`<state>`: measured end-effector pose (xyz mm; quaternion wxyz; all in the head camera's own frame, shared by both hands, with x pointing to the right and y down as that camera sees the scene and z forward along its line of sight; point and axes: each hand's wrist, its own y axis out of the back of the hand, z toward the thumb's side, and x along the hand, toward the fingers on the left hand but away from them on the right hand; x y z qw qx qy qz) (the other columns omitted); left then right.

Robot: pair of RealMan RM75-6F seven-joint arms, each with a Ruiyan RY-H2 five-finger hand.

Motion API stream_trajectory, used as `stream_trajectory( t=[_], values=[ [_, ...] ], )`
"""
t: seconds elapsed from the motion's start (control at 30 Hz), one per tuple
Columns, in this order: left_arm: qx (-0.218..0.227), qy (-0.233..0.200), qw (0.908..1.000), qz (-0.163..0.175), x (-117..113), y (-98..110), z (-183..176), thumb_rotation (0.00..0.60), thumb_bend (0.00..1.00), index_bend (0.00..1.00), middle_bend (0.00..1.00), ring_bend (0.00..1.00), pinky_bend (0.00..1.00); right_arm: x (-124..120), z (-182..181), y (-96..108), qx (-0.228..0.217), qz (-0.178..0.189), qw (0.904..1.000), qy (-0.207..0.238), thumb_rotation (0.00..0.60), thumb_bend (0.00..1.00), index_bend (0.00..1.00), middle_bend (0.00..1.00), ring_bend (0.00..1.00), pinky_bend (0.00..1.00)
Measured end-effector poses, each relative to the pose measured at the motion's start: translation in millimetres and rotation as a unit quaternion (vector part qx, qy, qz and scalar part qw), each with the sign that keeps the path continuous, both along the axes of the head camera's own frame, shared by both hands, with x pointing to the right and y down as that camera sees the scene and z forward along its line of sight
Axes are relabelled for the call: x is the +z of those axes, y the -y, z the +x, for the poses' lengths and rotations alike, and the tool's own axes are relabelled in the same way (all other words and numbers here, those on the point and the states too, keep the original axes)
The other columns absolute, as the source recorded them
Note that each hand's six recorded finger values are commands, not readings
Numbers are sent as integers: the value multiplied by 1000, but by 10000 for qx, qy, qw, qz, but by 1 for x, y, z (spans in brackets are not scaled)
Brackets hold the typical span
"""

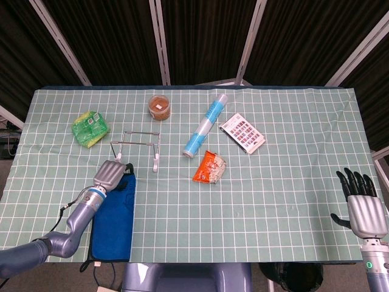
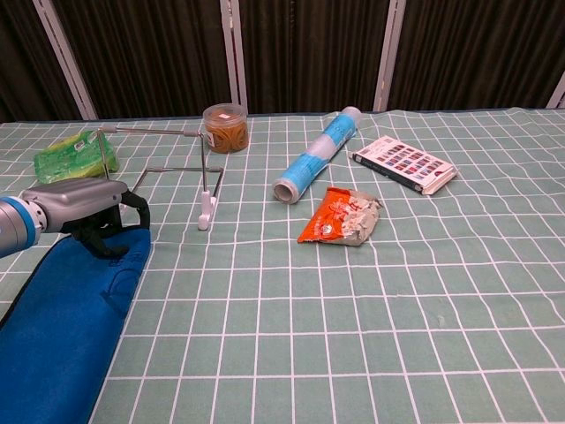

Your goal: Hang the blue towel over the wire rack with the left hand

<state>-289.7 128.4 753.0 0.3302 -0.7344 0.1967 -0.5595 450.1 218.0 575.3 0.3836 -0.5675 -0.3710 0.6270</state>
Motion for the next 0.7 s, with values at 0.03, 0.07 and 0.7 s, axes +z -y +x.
stream_trajectory(
  t=[0.03,0.07,0.7],
  values=[
    [7,-4,10000,5,0,0,0,600,395,424,929,938,1000,0,0,0,5,0,10000,-2,600,0,0,0,0,0],
    [12,-8,10000,1,0,-1,0,600,396,430,928,938,1000,0,1,0,8,1,10000,-3,600,0,0,0,0,0],
    [61,-98,9999,42,-11,-5,1,600,667,757,930,938,1000,0,-7,2,-99,13,9999,74,600,0,0,0,0,0]
  ],
)
